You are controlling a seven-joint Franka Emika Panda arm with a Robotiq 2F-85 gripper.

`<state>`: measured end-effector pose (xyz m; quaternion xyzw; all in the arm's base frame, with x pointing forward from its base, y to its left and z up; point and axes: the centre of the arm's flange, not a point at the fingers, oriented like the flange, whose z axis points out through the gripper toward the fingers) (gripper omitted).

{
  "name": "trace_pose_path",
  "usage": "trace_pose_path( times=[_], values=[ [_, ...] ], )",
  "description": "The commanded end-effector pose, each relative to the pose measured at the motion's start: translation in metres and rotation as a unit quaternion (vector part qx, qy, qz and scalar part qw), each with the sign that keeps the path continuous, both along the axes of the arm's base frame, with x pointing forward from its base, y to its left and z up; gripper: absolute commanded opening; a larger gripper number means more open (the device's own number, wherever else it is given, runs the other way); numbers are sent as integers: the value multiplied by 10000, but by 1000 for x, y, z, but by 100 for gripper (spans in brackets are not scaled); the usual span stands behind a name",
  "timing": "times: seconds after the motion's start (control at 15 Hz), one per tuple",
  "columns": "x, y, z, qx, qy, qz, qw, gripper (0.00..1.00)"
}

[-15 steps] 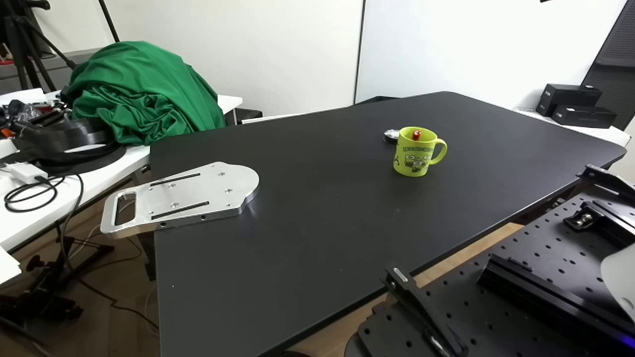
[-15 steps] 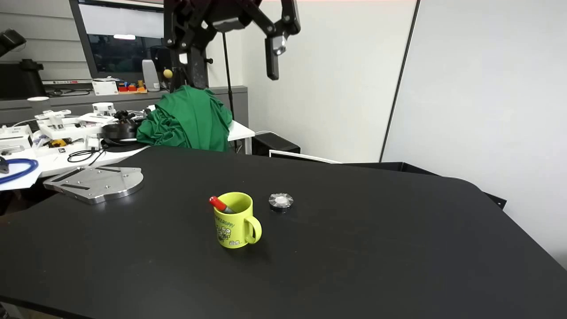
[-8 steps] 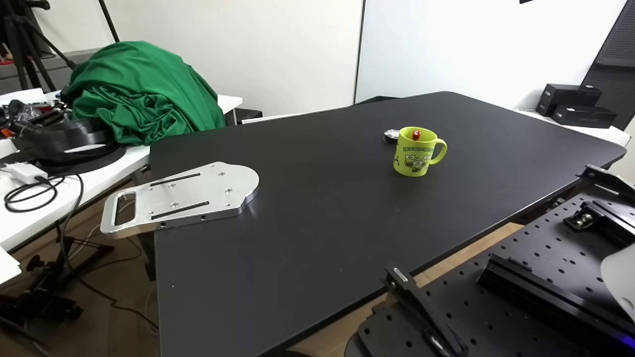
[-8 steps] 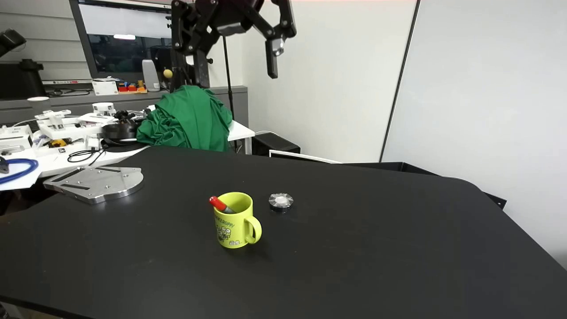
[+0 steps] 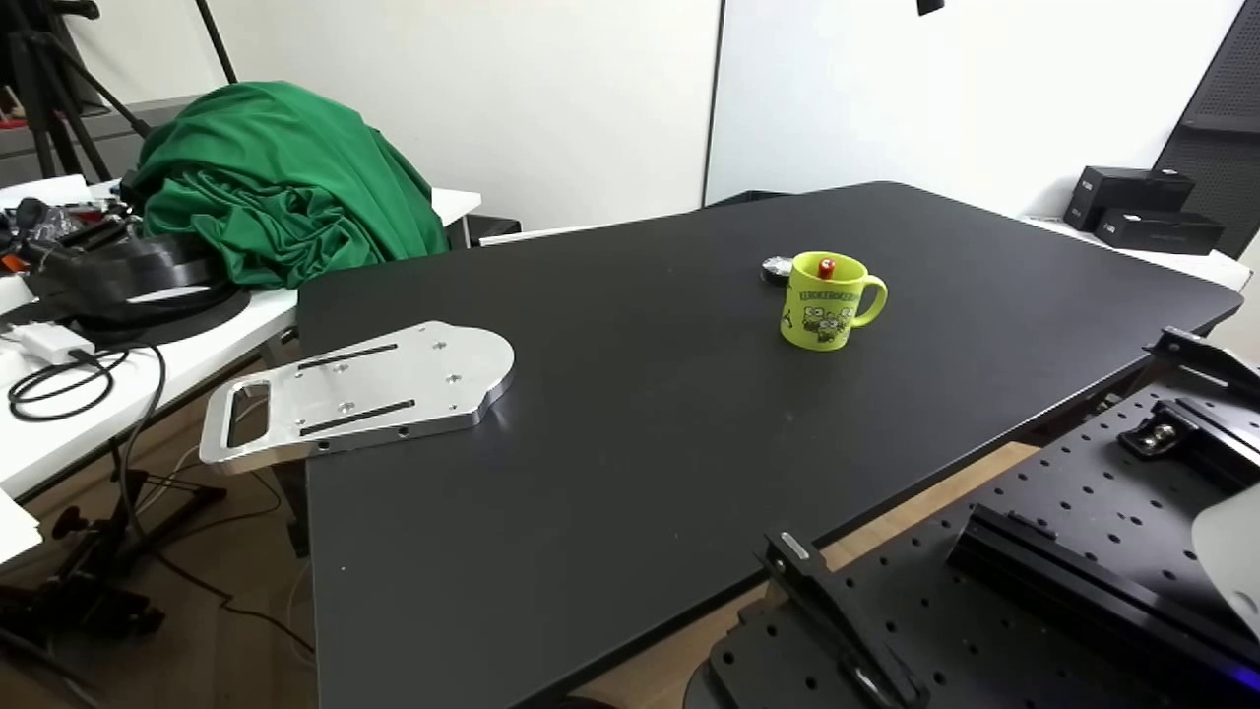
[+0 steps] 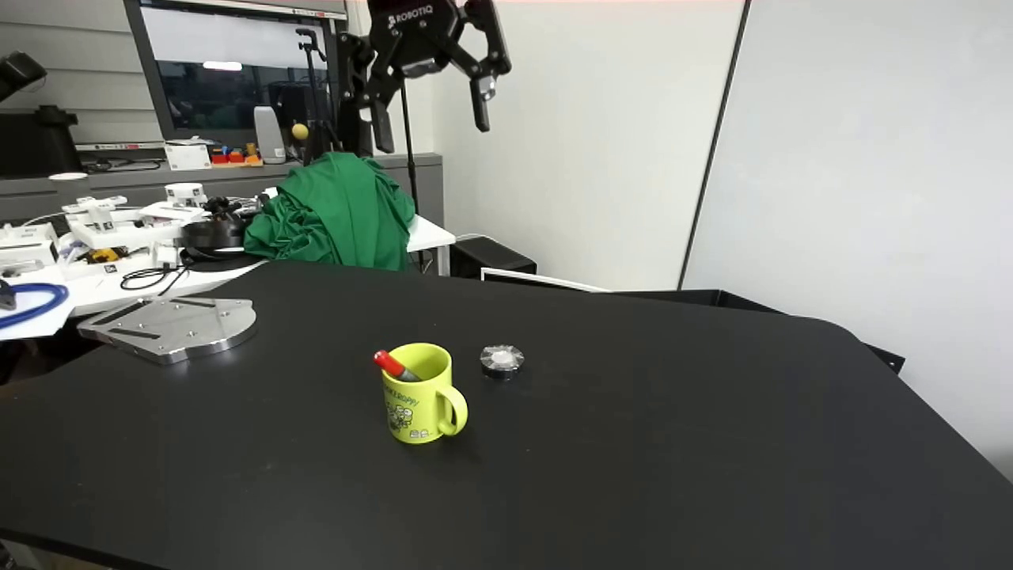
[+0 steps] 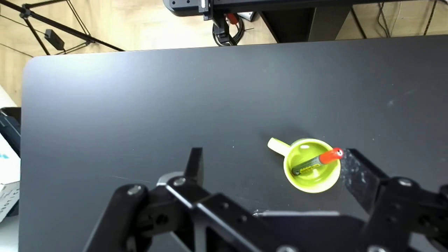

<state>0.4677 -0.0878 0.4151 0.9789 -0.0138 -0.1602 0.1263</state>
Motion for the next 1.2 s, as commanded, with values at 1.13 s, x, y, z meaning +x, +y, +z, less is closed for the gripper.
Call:
trace_pose_path(
  times=[1.13],
  values=[
    [116,6,-214,560,1175,-2665,9550,100]
  ],
)
